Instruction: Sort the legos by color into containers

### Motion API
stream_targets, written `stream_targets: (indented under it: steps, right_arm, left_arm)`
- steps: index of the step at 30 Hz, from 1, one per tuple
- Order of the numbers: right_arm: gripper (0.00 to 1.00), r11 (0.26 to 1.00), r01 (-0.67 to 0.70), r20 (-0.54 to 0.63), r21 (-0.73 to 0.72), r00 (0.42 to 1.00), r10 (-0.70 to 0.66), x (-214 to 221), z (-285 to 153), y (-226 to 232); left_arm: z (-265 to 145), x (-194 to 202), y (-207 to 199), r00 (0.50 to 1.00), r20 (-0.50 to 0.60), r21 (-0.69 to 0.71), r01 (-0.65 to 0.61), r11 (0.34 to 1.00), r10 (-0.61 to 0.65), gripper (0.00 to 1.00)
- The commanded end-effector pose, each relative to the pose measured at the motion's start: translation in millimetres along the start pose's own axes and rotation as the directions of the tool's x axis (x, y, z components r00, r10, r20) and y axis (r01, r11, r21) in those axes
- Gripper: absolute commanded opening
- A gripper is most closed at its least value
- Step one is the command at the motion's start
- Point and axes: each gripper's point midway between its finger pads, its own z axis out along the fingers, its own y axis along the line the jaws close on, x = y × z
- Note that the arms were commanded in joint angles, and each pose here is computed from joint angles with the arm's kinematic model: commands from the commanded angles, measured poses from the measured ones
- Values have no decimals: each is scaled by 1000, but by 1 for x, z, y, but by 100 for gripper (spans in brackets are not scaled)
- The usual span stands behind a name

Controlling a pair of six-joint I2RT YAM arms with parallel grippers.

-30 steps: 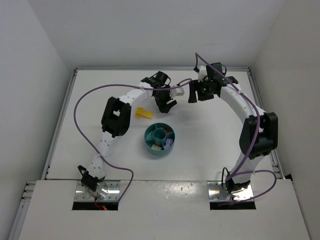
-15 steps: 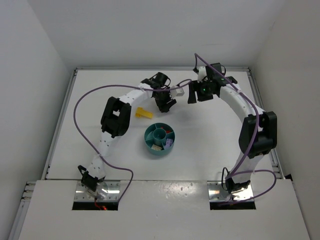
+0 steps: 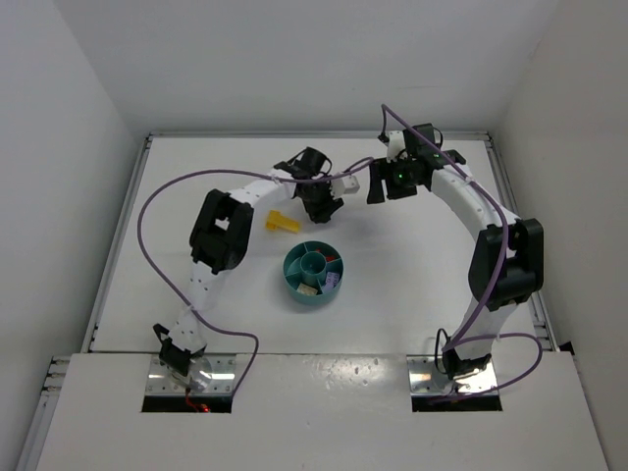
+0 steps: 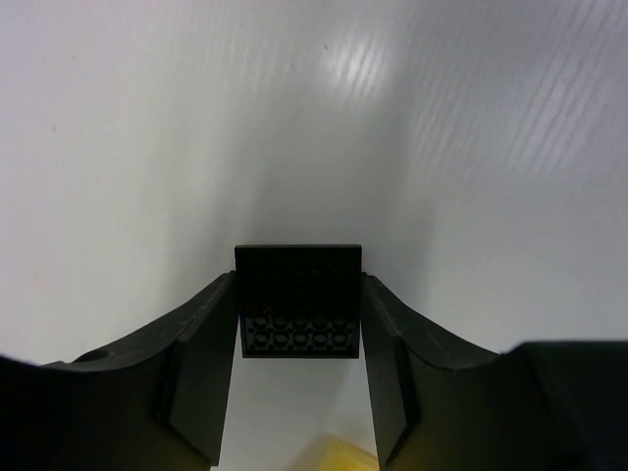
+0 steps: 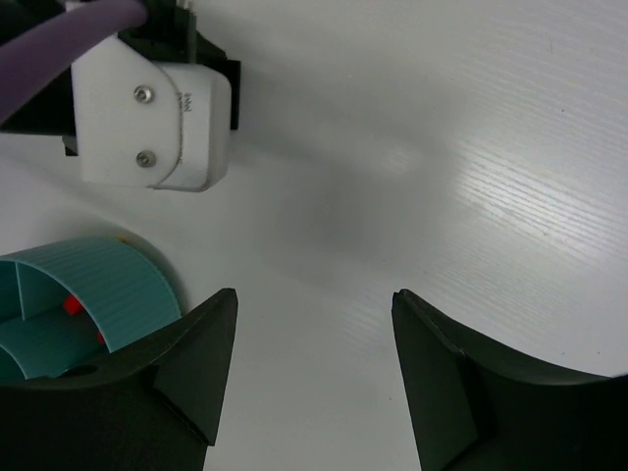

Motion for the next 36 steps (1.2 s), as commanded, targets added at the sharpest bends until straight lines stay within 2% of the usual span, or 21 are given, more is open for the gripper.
stream_targets:
  steps: [1,2,4,7,8,10,11,14,16,19,21,22,28,36]
  right_arm:
    - [65,1000,13,54,-23,998,-12,-18,-1,2]
    - [65,999,16,63,-33,998,-14,-20,-1,4]
    - [65,999,17,63,-43,998,-14,-20,-1,6]
    - [65,998,21,72,-53,997,-17,-21,1,7]
    - [65,998,25,81,-62,997,-20,-23,1,8]
    - [65,997,29,70,-68,997,-24,-20,5,11]
    - [65,997,29,70,-77,997,-24,-20,5,13]
    - [65,990,37,98,-134,995,-24,-31,1,25]
    - [65,972,35,97,-231,995,-13,-32,-1,41]
    - [65,912,18,118,-409,992,34,-48,-14,75]
    - [65,861,-48,103,-506,988,116,-58,-23,93]
    - [65,855,-84,91,-511,984,151,-61,-20,94]
    - [65,694,-262,-23,-671,942,334,-74,-36,120]
    - [65,686,-315,-86,-656,934,347,-58,-16,123]
  left_arm:
    - [-25,-15,-14,999,40,-29,-2,1000,3,28]
    - [-34,-28,-4,995,103,-68,14,998,-7,28]
    - [-49,-33,-1,989,147,-101,43,994,-28,27]
    - [-87,-64,9,961,271,-159,96,983,-50,27]
    - [-110,-81,18,939,338,-194,129,973,-57,25]
    - [-129,-91,23,916,395,-209,161,965,-68,25]
    - [-151,-103,29,892,448,-233,185,955,-63,25]
    - [-172,-114,21,865,499,-232,187,954,-48,25]
    - [-185,-119,7,848,527,-192,190,963,-62,25]
    - [-197,-113,-12,835,544,-137,188,973,-84,25]
    - [-200,-104,-25,838,538,-121,185,975,-92,25]
    - [-195,-98,-27,844,527,-113,190,975,-104,25]
    - [-201,-87,-48,848,518,-92,184,979,-111,25]
    - [-202,-87,-59,851,515,-70,162,984,-104,25]
